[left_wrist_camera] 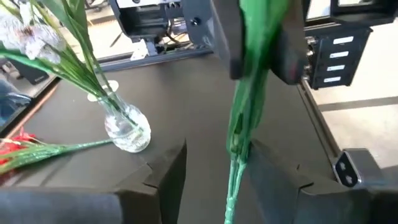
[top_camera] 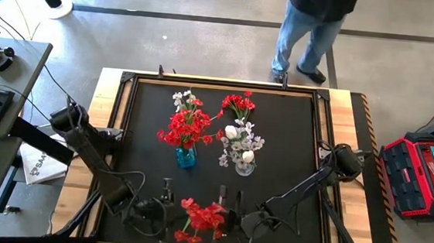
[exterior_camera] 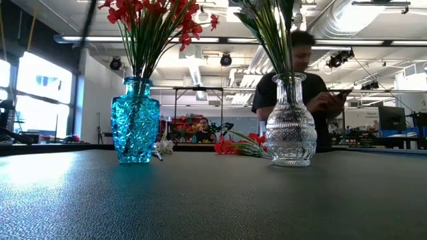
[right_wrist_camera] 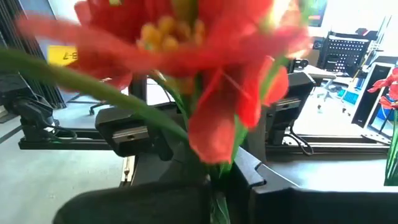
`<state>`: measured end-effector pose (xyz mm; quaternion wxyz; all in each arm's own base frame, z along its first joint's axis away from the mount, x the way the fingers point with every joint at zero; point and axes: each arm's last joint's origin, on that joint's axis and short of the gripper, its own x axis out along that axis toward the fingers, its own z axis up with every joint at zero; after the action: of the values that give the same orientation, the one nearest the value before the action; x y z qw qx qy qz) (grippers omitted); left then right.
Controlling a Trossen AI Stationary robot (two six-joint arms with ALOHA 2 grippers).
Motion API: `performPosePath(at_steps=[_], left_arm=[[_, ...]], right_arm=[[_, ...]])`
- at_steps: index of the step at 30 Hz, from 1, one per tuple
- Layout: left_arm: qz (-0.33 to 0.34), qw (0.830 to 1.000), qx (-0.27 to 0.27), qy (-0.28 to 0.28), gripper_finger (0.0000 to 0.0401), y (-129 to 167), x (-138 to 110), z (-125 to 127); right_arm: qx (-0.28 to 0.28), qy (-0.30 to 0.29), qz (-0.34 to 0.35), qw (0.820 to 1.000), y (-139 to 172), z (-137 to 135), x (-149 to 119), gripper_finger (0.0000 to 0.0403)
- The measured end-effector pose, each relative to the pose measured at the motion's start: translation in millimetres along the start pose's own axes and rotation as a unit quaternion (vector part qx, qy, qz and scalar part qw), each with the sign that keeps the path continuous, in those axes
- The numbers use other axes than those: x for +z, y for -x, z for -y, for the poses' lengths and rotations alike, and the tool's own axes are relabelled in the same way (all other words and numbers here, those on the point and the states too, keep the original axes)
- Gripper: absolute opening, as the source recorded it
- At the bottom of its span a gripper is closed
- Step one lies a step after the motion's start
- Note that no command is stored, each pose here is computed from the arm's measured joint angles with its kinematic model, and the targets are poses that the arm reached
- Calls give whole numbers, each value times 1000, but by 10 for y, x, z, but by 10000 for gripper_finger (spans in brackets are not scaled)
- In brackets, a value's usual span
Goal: Sort flowers into vase by color
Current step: Put the red flowers into the blue vase
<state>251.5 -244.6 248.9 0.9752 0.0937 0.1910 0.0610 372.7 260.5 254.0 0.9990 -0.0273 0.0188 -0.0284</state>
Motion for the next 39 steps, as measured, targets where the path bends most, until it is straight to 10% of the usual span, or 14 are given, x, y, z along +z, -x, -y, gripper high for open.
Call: performPosePath(at_steps=[20,33,39], left_arm=[[15,997,-67,-21,121,-104,107,-29],[12,994,-108,-26,11,-105,113,-8],[18,994,-110,-9,4,21,92,91]], right_arm=[[1,1,-1,1000,2,-3,-2,0],[6,5,0,1000,3,-7,0,0],[12,2,-6,1000,58,-37,30,52]])
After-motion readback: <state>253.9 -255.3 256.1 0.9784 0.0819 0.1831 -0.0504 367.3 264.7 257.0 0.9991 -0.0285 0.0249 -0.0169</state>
